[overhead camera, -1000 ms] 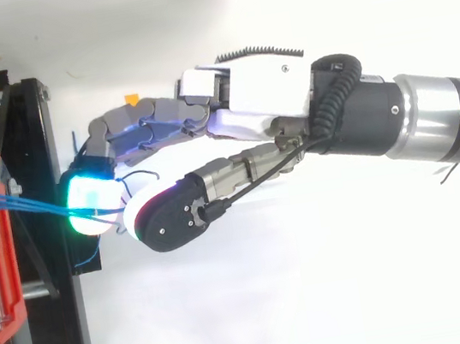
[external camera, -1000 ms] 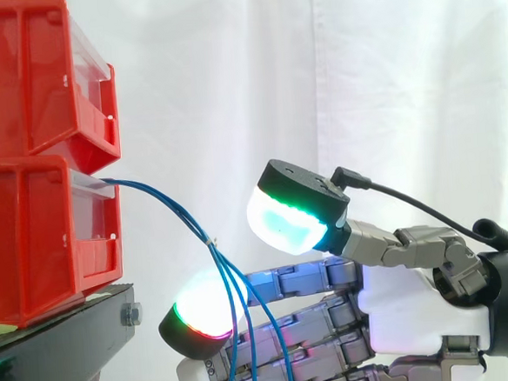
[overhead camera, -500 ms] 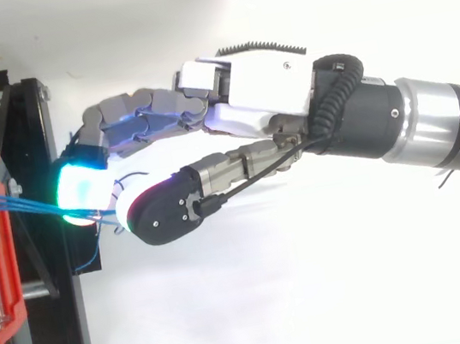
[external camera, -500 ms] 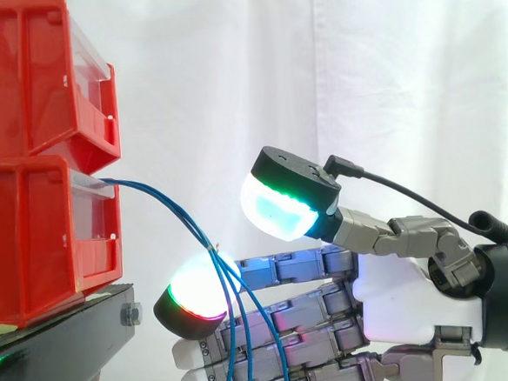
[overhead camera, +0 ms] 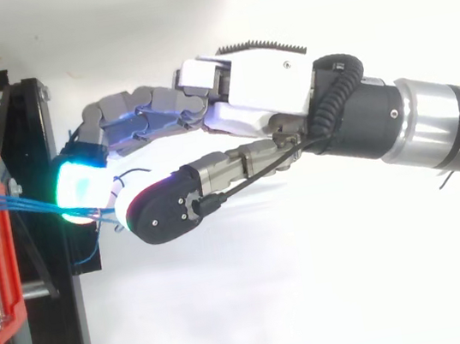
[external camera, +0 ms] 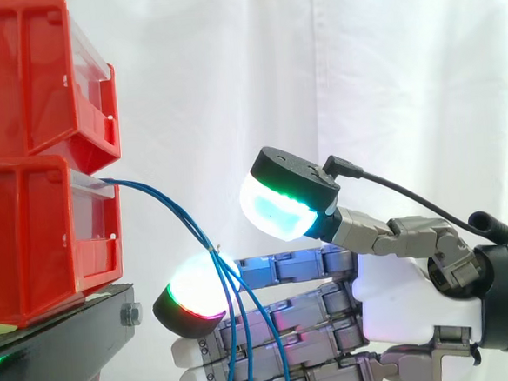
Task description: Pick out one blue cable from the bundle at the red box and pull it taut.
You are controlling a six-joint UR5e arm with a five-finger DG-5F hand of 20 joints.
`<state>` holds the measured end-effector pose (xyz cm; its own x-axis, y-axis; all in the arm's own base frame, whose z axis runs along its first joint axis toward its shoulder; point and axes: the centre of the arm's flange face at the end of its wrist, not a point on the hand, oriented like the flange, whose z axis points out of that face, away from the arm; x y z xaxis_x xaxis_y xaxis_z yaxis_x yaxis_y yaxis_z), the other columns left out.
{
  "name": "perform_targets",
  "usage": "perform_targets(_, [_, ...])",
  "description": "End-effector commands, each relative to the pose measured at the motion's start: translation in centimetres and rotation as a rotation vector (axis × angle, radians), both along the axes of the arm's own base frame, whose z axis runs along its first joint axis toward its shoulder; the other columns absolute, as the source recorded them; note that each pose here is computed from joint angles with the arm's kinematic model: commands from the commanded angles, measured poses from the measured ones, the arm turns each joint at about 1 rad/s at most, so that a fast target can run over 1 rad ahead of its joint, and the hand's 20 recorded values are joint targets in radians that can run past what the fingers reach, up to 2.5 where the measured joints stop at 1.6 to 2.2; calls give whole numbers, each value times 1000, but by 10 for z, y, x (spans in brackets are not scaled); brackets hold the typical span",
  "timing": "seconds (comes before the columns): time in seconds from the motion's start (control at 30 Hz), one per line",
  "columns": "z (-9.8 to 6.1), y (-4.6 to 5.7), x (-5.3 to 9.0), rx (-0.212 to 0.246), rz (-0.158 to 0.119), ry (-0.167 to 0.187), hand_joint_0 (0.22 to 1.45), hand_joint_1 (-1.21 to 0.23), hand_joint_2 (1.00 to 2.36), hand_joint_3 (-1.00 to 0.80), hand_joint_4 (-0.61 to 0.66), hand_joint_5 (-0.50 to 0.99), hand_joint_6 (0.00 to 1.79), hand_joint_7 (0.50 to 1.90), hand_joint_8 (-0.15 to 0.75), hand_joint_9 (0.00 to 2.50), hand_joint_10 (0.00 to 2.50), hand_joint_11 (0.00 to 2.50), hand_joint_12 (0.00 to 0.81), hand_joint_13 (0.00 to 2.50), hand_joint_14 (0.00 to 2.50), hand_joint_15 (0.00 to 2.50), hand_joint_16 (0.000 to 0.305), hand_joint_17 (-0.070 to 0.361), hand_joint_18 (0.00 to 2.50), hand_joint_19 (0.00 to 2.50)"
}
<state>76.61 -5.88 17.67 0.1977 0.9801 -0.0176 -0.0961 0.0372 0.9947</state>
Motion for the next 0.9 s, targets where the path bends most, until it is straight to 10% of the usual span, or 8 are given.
perform_targets(0.0, [1,2,1,1,2,-7,555,-556,1008,-415,158,-184,503,1089,246,423,12,353,308,377,10,273,41,92,311,375])
perform_targets(0.3, [4,7,4,7,-1,-39,550,-559,1008,-418,159,-184,503,1087,246,423,13,353,307,376,10,269,41,92,313,373])
perform_targets(0.47, [-31,10,8,14,3,-28,549,-557,1008,-417,159,-184,503,1087,246,423,12,353,307,375,12,268,41,92,313,382])
perform_targets(0.87, [-26,10,12,36,9,-74,551,-552,1009,-404,158,-183,503,1089,247,423,12,353,308,377,10,273,41,92,313,382])
